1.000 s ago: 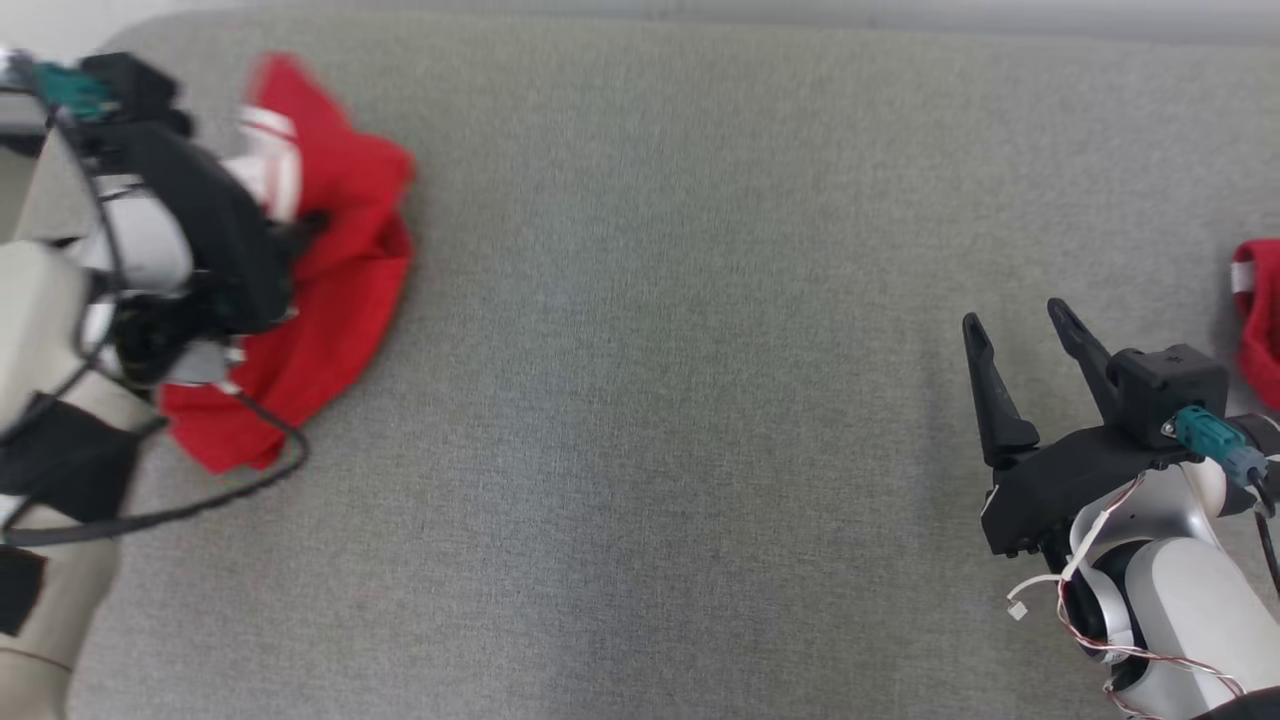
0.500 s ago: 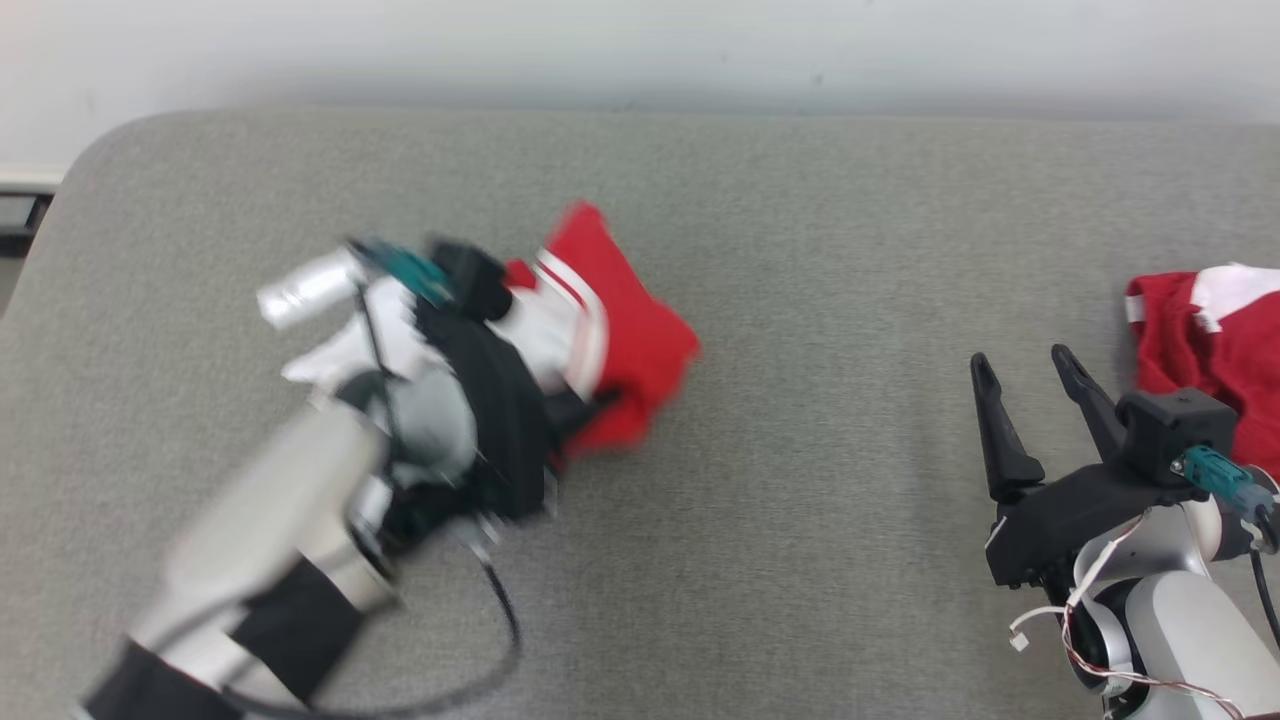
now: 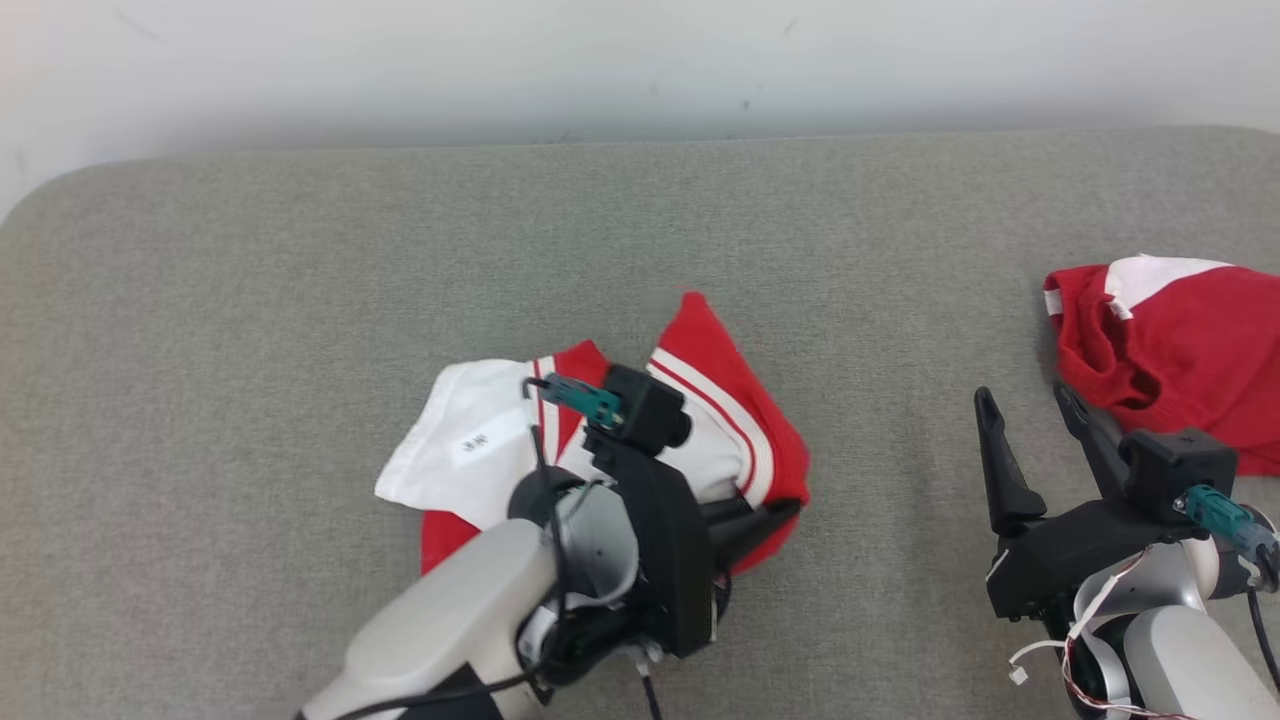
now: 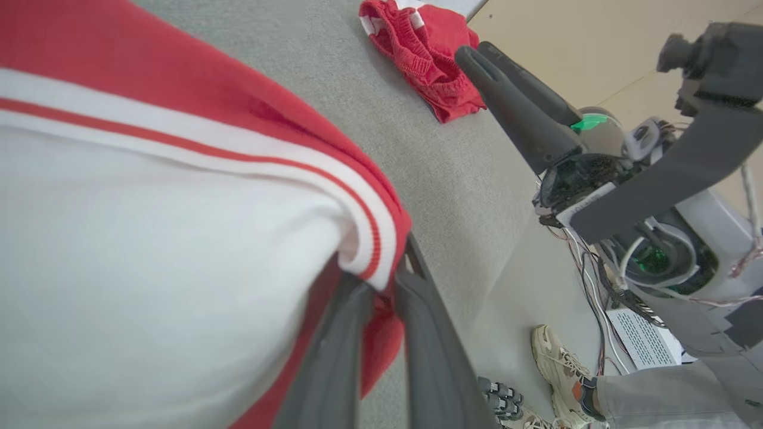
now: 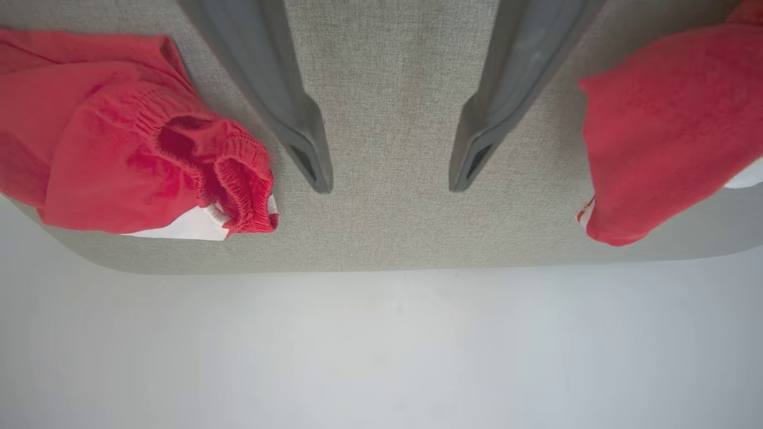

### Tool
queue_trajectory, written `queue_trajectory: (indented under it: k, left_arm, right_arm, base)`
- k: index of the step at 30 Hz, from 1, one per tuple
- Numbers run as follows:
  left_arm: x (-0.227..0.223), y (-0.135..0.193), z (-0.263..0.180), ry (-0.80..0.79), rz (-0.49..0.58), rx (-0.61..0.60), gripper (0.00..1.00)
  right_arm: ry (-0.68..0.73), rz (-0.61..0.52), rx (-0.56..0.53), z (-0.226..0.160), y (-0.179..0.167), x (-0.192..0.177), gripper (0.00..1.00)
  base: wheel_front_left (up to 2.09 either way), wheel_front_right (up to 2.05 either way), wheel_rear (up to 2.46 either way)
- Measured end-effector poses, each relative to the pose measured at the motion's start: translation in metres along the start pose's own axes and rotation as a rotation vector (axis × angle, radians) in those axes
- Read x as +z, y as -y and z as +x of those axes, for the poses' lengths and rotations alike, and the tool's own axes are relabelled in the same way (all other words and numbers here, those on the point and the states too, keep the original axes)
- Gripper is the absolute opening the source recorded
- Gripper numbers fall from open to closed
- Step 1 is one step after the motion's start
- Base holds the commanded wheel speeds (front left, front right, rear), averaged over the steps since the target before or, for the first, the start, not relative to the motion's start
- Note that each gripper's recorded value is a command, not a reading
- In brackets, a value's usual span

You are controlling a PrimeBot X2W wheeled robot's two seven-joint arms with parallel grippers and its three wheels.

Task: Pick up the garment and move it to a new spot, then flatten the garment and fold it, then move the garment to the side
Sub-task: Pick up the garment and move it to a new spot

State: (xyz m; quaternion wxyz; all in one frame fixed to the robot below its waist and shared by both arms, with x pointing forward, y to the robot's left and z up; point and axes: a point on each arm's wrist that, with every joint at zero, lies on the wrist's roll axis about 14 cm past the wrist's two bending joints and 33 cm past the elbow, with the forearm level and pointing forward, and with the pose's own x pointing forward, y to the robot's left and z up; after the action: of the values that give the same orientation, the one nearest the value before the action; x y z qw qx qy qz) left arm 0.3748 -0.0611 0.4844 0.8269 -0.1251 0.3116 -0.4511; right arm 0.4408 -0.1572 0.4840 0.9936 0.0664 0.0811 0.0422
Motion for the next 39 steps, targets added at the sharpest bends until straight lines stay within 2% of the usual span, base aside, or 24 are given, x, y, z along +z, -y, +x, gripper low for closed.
queue_trajectory:
  k: [3, 6, 7, 9, 18, 23, 31, 39]
  left_arm:
    - [-0.004, 0.007, 0.010, 0.002, -0.006, -0.015, 0.00]
    - [-0.027, 0.002, 0.014, -0.037, -0.023, 0.002, 0.00]
    - [-0.036, -0.001, 0.015, -0.053, -0.036, 0.009, 0.05]
    - [-0.049, -0.001, 0.016, -0.086, -0.028, 0.011, 1.00]
    - [-0.015, 0.003, 0.011, 0.050, 0.032, 0.023, 1.00]
    - [0.011, 0.001, -0.003, 0.188, 0.078, 0.061, 1.00]
    - [0.026, -0.034, -0.045, 0.357, 0.181, 0.278, 1.00]
    - [0.047, -0.054, -0.095, 0.568, 0.241, 0.442, 1.00]
  right_arm:
    - [0.002, 0.006, -0.002, -0.002, 0.000, -0.001, 1.00]
    - [0.001, 0.014, 0.006, -0.004, -0.004, -0.002, 1.00]
    - [0.000, 0.017, 0.004, -0.005, -0.003, -0.002, 1.00]
    - [0.003, 0.017, -0.015, -0.006, 0.004, -0.002, 1.00]
    - [0.015, 0.026, -0.035, -0.011, 0.011, 0.000, 1.00]
    - [0.011, 0.035, -0.009, -0.016, 0.002, -0.002, 1.00]
    - [0.018, 0.039, 0.056, -0.027, -0.017, 0.000, 1.00]
    - [0.040, 0.040, 0.093, -0.034, -0.027, 0.007, 1.00]
  base:
    - [0.00, 0.00, 0.00]
    - [0.00, 0.00, 0.00]
    - [0.00, 0.00, 0.00]
    - [0.00, 0.00, 0.00]
    - [0.00, 0.00, 0.00]
    - [0.00, 0.00, 0.00]
    - [0.00, 0.00, 0.00]
    - [0.00, 0.00, 0.00]
